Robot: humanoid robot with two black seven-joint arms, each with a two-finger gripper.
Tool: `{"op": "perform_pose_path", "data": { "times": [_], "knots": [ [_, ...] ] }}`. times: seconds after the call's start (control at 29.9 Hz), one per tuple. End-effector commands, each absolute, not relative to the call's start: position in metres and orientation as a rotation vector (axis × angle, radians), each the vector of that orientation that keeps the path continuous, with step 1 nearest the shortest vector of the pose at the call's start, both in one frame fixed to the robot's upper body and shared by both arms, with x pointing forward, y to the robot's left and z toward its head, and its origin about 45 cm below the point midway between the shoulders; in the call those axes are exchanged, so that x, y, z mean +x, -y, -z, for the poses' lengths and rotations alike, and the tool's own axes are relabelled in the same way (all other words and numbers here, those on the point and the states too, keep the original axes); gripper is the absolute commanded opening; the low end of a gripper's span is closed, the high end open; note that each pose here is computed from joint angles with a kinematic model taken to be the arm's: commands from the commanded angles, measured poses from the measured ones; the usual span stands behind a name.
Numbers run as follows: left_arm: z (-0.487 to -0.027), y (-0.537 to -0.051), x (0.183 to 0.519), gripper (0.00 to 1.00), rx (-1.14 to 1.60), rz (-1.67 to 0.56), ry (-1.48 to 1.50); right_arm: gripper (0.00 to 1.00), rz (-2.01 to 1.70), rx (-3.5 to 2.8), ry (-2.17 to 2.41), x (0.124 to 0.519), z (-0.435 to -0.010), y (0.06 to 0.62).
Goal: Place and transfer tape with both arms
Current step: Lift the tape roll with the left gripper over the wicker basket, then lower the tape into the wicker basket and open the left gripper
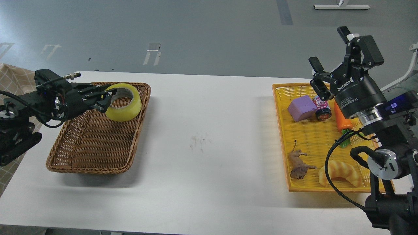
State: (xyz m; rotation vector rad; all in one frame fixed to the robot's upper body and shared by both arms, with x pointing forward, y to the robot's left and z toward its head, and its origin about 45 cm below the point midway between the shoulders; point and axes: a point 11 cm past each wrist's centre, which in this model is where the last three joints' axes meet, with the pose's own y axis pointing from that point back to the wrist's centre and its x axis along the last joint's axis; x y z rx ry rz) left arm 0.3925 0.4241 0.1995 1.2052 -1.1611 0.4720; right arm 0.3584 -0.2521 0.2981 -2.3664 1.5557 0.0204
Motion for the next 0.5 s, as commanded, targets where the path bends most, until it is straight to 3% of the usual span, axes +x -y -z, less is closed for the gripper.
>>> {"op": "perform_pose_path", "data": {
  "times": [0.0, 0.27, 0.37, 0.47],
  "knots": [
    [-0.199, -0.434, 0.392, 0.0, 1.226, -0.479, 1.151, 1.0, -0.022, -2.366, -1.558, 0.358, -0.297, 0.253],
    [-0.184, -0.446, 0.382, 0.02, 1.235, -0.487, 1.099, 1.0, -0.034, -2.369, -1.564, 0.356, -0.293, 0.253],
    [-0.18, -0.448, 0.379, 0.08, 1.229, -0.502, 1.076, 1.0, -0.036, -2.369, -1.565, 0.356, -0.293, 0.253],
    [-0.176, -0.453, 0.374, 0.27, 1.24, -0.509, 1.057, 1.0, -0.034, -2.37, -1.563, 0.356, -0.293, 0.253]
  ]
}}
